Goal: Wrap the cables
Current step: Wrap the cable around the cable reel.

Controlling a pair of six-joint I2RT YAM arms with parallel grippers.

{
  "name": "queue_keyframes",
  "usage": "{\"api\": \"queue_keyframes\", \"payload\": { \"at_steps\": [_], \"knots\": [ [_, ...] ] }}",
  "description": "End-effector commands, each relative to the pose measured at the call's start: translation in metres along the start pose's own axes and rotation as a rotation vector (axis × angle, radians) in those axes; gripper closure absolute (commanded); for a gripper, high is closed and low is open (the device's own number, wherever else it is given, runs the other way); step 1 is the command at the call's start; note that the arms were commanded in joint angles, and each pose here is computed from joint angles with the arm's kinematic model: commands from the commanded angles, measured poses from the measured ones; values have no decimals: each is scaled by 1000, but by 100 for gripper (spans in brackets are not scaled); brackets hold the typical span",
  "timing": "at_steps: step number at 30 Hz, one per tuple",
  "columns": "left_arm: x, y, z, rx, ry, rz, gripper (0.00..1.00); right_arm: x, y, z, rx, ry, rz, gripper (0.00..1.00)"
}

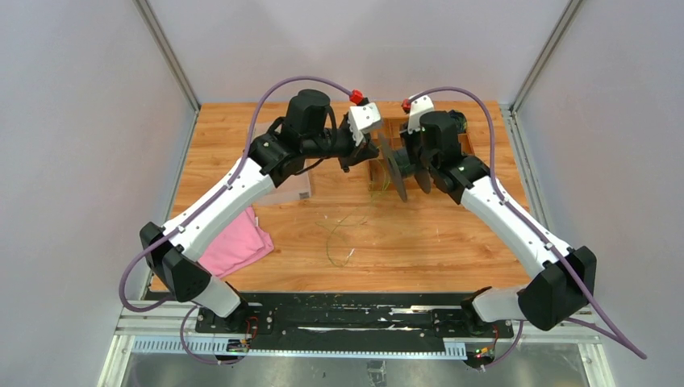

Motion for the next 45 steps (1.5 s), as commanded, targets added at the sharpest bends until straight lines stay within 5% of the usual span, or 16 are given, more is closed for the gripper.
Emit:
{"api": "queue_keyframes", "payload": {
  "at_steps": [1,23,45],
  "knots": [
    [1,11,13,22,37,-41,100,10,11,7,27,56,-105,99],
    [12,-23,71,-38,236,131,100,41,-6,20,168,310,-213,99],
    [9,-78,101,-109,295,288,100,61,9,3,65,477,-306,99]
  ]
}}
Point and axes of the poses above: each gripper's point midway between its finger pads, its own x axis back along the fingers, its own z axis along the line the jaws close on, y = z × x, the point moved 9 cm from there along x, back along the fingers, and after that the axes turned 10 degrees about x, right-handed, at the moved point
